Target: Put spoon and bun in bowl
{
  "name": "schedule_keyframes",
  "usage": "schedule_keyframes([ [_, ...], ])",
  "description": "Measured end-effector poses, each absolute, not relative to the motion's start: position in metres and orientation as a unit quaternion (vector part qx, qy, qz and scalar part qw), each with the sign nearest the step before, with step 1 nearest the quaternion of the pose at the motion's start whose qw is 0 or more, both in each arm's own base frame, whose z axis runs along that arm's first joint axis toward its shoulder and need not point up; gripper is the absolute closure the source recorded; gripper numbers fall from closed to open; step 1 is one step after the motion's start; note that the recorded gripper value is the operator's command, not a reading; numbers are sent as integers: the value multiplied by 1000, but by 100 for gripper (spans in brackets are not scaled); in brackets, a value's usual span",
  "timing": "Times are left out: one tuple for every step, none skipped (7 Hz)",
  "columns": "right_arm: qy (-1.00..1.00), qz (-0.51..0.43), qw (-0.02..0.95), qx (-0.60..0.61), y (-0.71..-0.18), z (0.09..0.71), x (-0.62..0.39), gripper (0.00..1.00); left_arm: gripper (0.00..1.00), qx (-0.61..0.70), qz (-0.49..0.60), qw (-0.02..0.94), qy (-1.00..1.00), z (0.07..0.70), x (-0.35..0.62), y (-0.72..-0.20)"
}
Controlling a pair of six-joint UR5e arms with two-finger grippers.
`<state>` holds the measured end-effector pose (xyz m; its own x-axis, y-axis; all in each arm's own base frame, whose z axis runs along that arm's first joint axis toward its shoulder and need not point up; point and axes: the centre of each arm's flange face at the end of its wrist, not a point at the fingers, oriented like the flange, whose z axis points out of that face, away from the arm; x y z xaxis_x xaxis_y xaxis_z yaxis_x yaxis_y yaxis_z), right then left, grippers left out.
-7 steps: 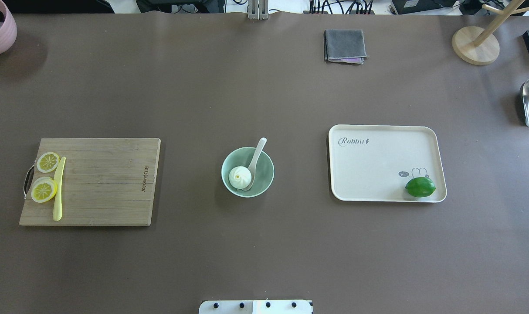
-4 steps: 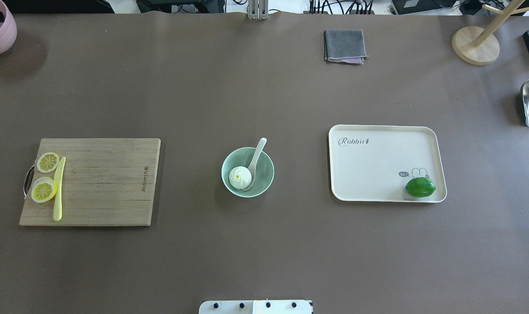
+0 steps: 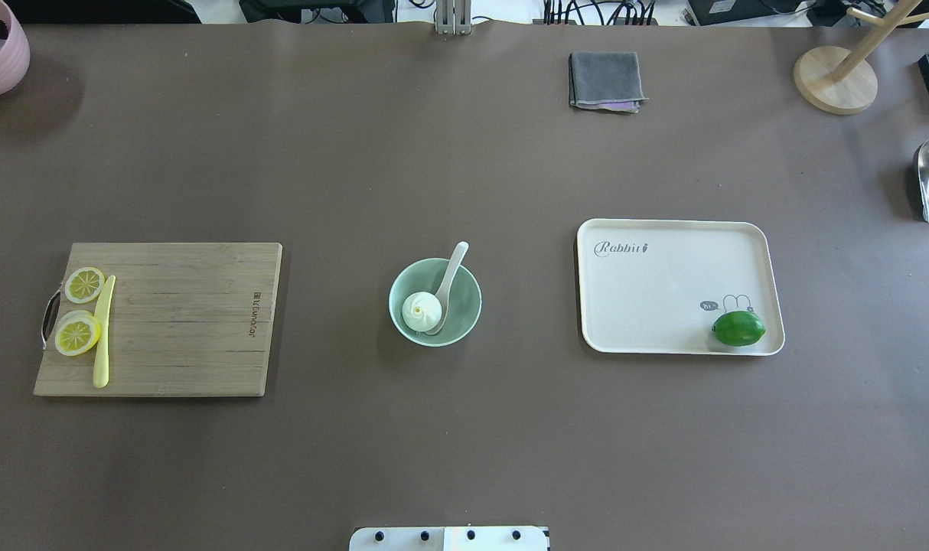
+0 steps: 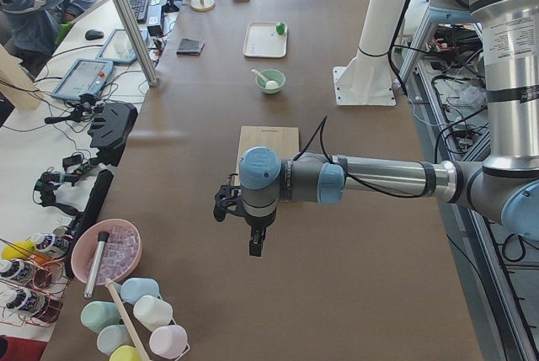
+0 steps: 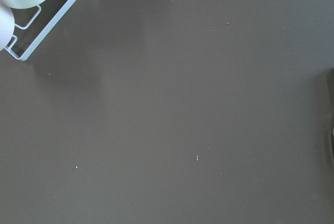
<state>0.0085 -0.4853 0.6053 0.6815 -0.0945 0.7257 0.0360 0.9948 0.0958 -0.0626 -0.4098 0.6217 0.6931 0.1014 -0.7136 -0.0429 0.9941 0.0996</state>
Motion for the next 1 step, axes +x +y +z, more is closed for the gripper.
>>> schedule_keyframes([
  [-379, -60, 923, 31, -485, 610, 19, 0, 2, 36, 39, 913, 404, 621, -60, -409],
])
